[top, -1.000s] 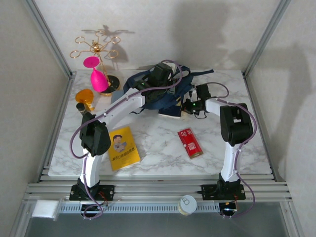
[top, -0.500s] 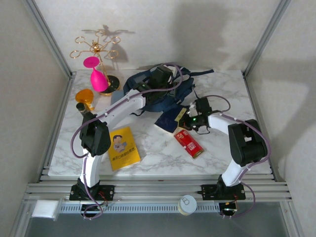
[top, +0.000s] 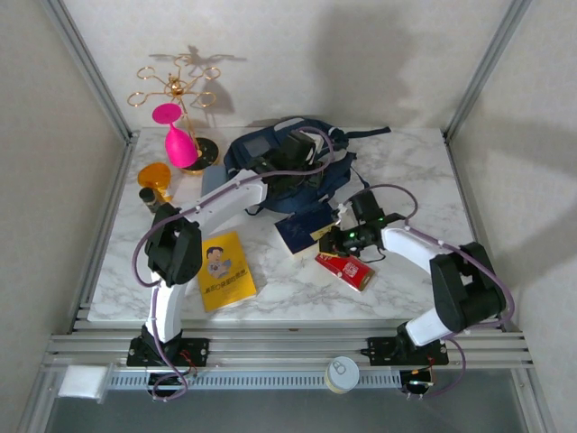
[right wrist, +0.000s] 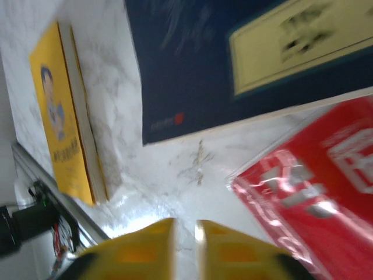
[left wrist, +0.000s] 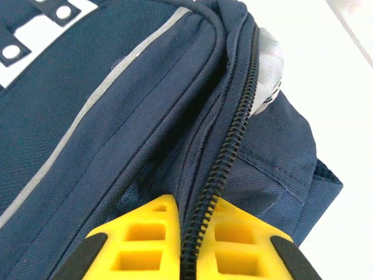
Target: Pack books, pencil case, and school supplies into a backpack
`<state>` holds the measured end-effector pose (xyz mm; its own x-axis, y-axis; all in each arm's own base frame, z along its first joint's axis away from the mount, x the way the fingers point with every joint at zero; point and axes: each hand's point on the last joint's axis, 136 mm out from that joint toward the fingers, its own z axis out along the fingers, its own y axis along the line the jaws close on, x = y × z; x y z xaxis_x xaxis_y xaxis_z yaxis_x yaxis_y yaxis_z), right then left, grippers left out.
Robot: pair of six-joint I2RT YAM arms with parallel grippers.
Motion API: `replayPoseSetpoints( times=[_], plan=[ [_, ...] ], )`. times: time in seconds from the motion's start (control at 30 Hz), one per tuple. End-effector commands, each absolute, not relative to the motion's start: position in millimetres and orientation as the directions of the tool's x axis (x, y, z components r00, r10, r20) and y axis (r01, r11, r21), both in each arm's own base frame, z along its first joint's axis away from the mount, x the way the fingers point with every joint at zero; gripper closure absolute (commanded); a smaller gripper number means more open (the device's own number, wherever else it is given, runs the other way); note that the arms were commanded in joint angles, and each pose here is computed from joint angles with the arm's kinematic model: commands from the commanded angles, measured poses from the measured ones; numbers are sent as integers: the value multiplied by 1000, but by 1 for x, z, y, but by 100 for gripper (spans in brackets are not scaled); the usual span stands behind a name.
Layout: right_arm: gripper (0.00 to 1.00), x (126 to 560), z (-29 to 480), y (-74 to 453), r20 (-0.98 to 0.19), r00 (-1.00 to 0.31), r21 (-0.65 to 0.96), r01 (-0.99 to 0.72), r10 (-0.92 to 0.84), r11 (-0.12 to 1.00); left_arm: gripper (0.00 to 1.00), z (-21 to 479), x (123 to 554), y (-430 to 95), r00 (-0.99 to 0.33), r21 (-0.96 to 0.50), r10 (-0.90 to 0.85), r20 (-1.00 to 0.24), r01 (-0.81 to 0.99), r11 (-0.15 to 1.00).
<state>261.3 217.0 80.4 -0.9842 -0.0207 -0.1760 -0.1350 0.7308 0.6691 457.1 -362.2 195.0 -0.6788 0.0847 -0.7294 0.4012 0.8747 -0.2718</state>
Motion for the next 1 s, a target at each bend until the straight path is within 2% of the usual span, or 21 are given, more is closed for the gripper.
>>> replayPoseSetpoints(
  times=[0.0,0.03,0.1,0.17,0.33,0.6,0.83,0.97],
  plan=[
    [65,284,85,185,-203,-975,597,-49,92,800,100,198,469,-351,-664,-291,5,-748,334,896],
    [60,295,85,173,-218,-966,573,-13,137,820,100,187,468,-353,-675,-295,9,-737,333,896],
    [58,314,89,162,-245,-951,587,11,191,809,100,171,470,-353,-692,-303,-5,-722,311,901],
    [47,333,94,156,-277,-935,602,11,222,798,100,163,473,-353,-697,-312,-25,-717,288,906],
    [39,369,88,137,-301,-913,605,40,274,796,100,122,475,-363,-751,-348,-34,-659,265,899],
    [36,369,61,148,-258,-943,619,5,210,786,100,53,447,-359,-841,-328,5,-541,217,920],
    [44,352,33,158,-179,-970,593,26,163,805,100,34,433,-349,-857,-319,-30,-514,159,934],
    [48,344,25,152,-179,-968,559,47,176,828,100,25,428,-346,-866,-305,-25,-500,149,940]
  ],
)
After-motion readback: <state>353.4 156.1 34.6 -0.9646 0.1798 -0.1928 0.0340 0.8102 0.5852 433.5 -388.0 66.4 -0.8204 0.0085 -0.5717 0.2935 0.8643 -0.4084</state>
